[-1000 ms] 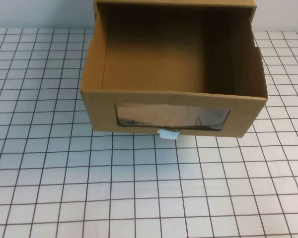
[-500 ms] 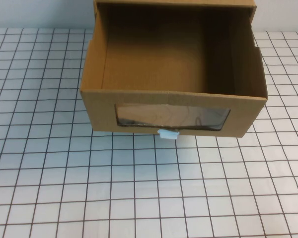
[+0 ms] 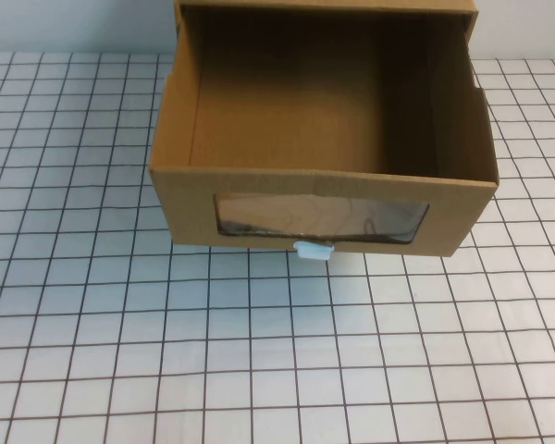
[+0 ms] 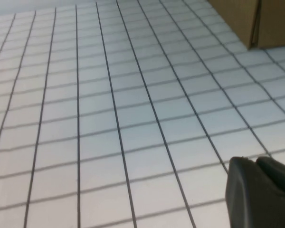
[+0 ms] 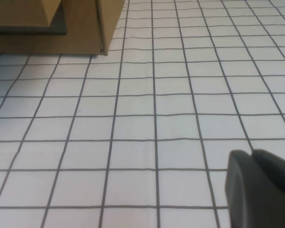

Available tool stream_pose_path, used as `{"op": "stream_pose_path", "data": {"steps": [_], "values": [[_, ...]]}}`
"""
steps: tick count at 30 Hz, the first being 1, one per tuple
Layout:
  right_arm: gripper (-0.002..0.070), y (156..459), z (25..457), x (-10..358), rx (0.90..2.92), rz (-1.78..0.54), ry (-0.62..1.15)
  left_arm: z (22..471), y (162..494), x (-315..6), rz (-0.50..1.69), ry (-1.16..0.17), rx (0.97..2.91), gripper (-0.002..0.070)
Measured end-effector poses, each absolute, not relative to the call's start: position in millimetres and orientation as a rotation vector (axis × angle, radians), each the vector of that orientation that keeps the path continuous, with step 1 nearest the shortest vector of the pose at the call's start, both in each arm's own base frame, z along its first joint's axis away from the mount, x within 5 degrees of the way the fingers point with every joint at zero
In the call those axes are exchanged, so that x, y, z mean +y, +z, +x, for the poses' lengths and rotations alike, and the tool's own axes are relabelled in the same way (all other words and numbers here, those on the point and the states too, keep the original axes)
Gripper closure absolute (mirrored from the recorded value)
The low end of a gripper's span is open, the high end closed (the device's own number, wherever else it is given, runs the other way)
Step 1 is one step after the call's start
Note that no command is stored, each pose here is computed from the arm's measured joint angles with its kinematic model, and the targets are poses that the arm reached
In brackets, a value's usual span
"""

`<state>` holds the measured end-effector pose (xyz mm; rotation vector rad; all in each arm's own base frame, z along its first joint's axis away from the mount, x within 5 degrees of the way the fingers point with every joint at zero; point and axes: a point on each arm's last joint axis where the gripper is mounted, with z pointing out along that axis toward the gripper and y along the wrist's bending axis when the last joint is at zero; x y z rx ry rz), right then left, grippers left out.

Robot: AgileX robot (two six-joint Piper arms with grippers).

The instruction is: Close the shoe box

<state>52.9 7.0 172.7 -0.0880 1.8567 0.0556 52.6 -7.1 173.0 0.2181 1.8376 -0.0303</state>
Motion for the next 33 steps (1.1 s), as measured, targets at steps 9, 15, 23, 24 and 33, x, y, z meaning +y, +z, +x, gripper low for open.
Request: {"op": "stream_pose_path", "data": {"steps": [9,15,23,24,33], "values": [[0.0690,199,57,2,1.561,-0.033,0.014,56,203,-8,0.177,-0.049,1.508,0.0680],[0.0690,223,54,-3,1.294,0.015,-0.020,53,223,-8,0.137,-0.069,1.288,0.0680],[0.0690,244,44,-8,1.034,0.119,0.047,44,244,-6,0.057,-0.148,1.038,0.0680],[0.0690,249,42,-9,0.977,0.142,0.073,39,251,-5,0.025,-0.193,0.947,0.0680],[0.0690,330,0,-9,0.565,0.183,0.292,-3,320,3,-0.047,-0.376,0.477,0.0680]]}}
